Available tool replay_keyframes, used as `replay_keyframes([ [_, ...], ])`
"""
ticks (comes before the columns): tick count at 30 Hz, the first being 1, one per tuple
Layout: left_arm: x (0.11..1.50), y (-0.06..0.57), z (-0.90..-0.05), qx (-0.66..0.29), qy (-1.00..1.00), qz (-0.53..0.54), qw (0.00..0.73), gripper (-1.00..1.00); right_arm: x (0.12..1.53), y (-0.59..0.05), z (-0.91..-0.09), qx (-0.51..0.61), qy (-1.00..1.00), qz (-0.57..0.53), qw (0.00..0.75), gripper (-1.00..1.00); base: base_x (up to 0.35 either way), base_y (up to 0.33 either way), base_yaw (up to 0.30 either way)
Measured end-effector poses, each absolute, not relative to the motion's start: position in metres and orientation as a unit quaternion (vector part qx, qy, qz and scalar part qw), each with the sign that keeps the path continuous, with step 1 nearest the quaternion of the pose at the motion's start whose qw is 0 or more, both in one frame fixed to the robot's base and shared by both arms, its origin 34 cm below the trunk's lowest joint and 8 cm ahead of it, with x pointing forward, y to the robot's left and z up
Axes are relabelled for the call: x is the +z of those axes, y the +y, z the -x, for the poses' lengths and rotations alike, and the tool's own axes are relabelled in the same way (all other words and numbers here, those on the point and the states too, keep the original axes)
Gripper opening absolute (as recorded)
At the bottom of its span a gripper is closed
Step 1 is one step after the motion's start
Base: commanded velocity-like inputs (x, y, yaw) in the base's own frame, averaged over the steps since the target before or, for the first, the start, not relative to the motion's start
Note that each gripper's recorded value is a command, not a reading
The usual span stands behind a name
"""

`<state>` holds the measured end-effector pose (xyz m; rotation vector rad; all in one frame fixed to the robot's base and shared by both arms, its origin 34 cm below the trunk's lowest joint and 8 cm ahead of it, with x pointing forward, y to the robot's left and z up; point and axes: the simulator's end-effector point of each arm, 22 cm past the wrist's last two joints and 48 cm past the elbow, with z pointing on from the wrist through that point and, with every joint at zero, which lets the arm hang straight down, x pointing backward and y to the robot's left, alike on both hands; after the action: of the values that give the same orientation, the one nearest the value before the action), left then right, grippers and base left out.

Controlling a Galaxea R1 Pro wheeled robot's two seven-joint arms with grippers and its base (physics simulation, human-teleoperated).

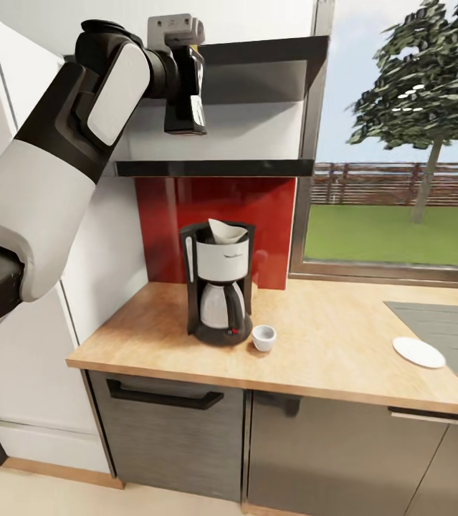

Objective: Set up a coffee station on the kitchen countertop: keep the coffee maker on the countertop, move the bottle of coffee from the kitchen shelf to the counter next to the coffee maker, place a paper coffee filter on top of the coffee maker, put the saucer next to the coffee maker with the coffee cup on the saucer, and place the electric kettle next to the coffee maker.

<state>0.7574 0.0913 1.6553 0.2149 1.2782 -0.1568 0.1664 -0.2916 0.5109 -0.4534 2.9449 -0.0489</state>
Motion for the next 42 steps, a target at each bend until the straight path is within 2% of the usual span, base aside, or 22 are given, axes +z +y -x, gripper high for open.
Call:
replay_keyframes([
  [11,1.656,0.091,-0.757,-0.073,0.595,-0.1,0.794,-1.0,0.511,-0.292,-0.166,-0.016,0.985,0.152,0.081,1.0,-0.235,0.0,0.0],
  [26,1.65,0.104,-0.728,-0.074,0.552,-0.122,0.822,-1.0,0.511,-0.291,-0.167,-0.016,0.985,0.153,0.082,1.0,-0.009,0.0,0.0],
  [42,1.55,0.113,-0.709,-0.087,0.546,-0.156,0.819,-1.0,0.511,-0.291,-0.167,-0.016,0.985,0.153,0.082,1.0,0.0,0.0,0.0],
])
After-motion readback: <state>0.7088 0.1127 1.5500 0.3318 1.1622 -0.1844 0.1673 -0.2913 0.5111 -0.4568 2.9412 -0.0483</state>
